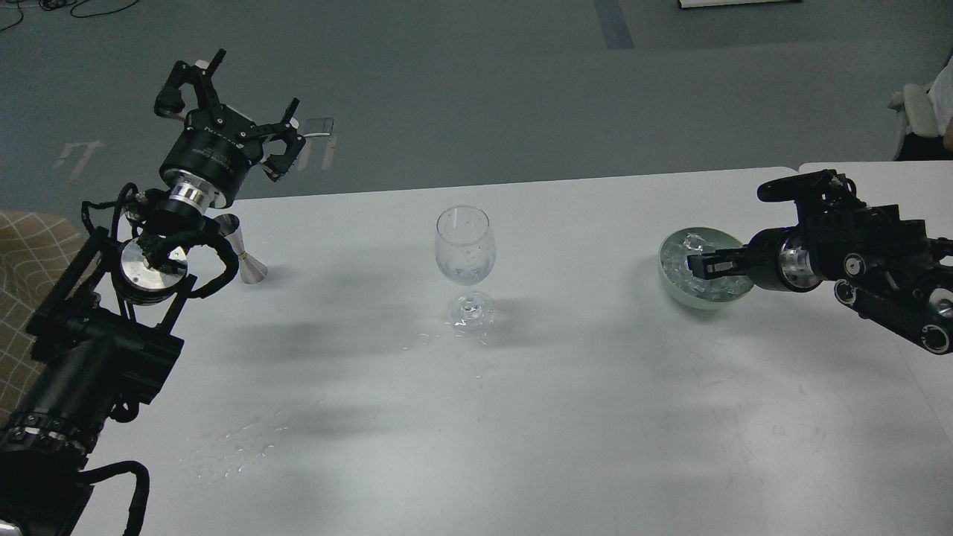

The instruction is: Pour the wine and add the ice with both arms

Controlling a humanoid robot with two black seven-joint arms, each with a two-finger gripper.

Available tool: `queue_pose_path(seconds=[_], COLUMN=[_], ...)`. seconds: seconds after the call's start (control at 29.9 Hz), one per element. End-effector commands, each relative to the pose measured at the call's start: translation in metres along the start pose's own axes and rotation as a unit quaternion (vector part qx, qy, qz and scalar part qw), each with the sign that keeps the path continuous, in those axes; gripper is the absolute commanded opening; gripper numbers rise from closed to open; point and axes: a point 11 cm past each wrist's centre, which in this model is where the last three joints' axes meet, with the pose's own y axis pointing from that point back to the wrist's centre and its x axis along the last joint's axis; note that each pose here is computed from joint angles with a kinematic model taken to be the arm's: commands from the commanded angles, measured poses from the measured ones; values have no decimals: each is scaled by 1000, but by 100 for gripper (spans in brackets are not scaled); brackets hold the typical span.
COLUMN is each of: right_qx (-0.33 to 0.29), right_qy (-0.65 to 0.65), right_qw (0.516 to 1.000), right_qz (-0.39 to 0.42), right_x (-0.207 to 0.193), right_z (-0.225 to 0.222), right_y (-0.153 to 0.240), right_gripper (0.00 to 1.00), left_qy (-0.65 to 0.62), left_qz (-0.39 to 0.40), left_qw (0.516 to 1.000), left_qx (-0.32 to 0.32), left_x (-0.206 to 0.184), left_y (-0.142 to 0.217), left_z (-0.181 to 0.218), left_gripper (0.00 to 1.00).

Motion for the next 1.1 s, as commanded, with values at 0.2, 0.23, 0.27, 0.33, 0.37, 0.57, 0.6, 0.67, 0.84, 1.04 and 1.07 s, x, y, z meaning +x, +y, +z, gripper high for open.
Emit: queue_pose_path(seconds=[0.2,0.23,0.27,0.33,0.37,0.57,0.6,0.67,0.84,1.04,1.07], right_qx=[1,1,1,3,4,2,2,3,8,18,21], right_qy=[-2,-1,-2,-1,-2,-3,-4,-4,-3,-8,-10], right_qw=[1000,1000,1000,1000,1000,1000,1000,1000,1000,999,998], right_qz=[-2,-3,-2,-2,-2,0,0,1,10,46,56], right_x=[-1,-1,-1,0,0,1,1,2,7,29,35], right_z=[0,0,0,-2,-2,1,1,2,3,6,7], right_y=[0,0,0,0,0,3,3,4,14,40,46], right_gripper=[32,32,32,32,32,32,31,31,31,31,31], left_qy=[0,0,0,0,0,-1,0,0,0,-1,-1], left_qz=[5,6,6,6,6,6,6,7,8,9,9], left_qw=[1000,1000,1000,1000,1000,1000,1000,1000,1000,1000,1000], left_qx=[-1,0,-1,-1,-1,-1,0,0,1,1,1], left_x=[3,3,3,3,3,3,3,4,5,5,5], left_y=[2,2,2,2,2,2,2,2,3,4,4], left_z=[0,0,0,0,0,1,0,0,-1,0,0], left_gripper=[98,98,98,98,98,98,98,98,98,98,98])
